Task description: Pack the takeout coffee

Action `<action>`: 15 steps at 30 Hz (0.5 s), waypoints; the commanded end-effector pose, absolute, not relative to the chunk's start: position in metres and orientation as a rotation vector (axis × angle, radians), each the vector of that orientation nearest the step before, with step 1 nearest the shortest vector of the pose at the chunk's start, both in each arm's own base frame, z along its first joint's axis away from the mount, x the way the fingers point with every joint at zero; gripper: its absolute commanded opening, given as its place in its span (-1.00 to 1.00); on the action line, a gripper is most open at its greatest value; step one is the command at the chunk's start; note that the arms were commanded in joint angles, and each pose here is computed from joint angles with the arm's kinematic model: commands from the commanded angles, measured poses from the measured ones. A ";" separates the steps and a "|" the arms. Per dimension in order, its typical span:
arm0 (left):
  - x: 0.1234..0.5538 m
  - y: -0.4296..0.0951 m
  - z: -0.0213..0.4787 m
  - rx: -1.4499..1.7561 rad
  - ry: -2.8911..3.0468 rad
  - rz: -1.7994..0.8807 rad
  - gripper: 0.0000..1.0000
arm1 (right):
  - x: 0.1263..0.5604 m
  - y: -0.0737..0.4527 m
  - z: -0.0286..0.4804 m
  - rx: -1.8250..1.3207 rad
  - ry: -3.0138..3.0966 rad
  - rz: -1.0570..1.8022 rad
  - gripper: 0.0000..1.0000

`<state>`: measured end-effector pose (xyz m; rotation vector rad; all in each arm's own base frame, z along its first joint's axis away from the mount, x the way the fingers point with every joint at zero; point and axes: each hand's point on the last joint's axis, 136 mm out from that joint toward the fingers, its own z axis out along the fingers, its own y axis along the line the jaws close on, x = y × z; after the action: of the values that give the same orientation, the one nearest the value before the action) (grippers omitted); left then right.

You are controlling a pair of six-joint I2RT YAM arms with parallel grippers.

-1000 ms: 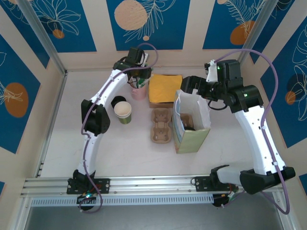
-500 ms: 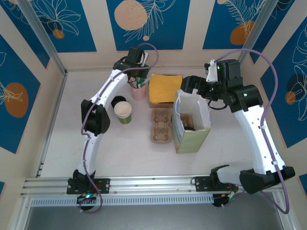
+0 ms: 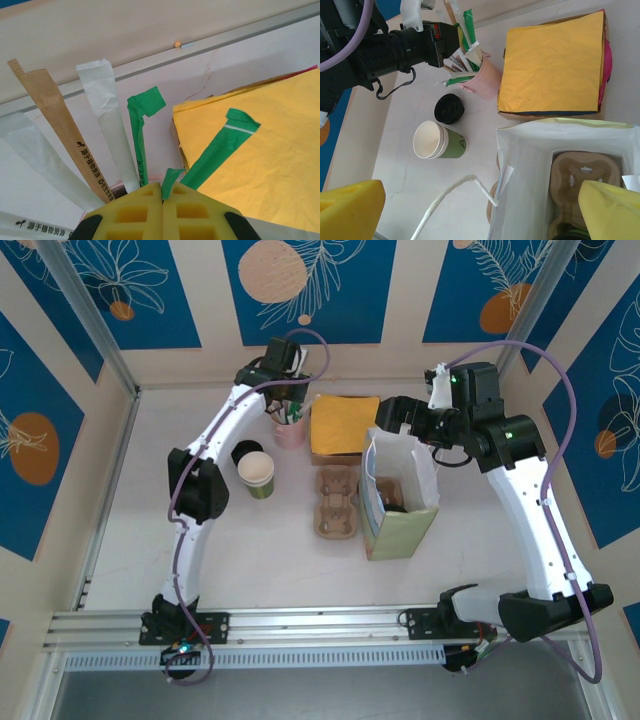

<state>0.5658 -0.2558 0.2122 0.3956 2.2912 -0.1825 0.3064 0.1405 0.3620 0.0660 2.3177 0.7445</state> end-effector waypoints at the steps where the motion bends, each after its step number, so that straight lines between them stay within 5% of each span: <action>1: 0.561 -0.250 0.264 0.356 2.203 -0.207 -1.00 | 0.309 0.143 0.371 0.058 2.298 0.777 0.98; 15: 0.553 -0.248 0.280 0.349 2.193 -0.226 -1.00 | 0.311 0.140 0.370 0.063 2.298 0.783 0.98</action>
<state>0.5597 -0.2530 0.2437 0.3808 2.2436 -0.1986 0.3119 0.1381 0.3602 0.0800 2.3199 0.7534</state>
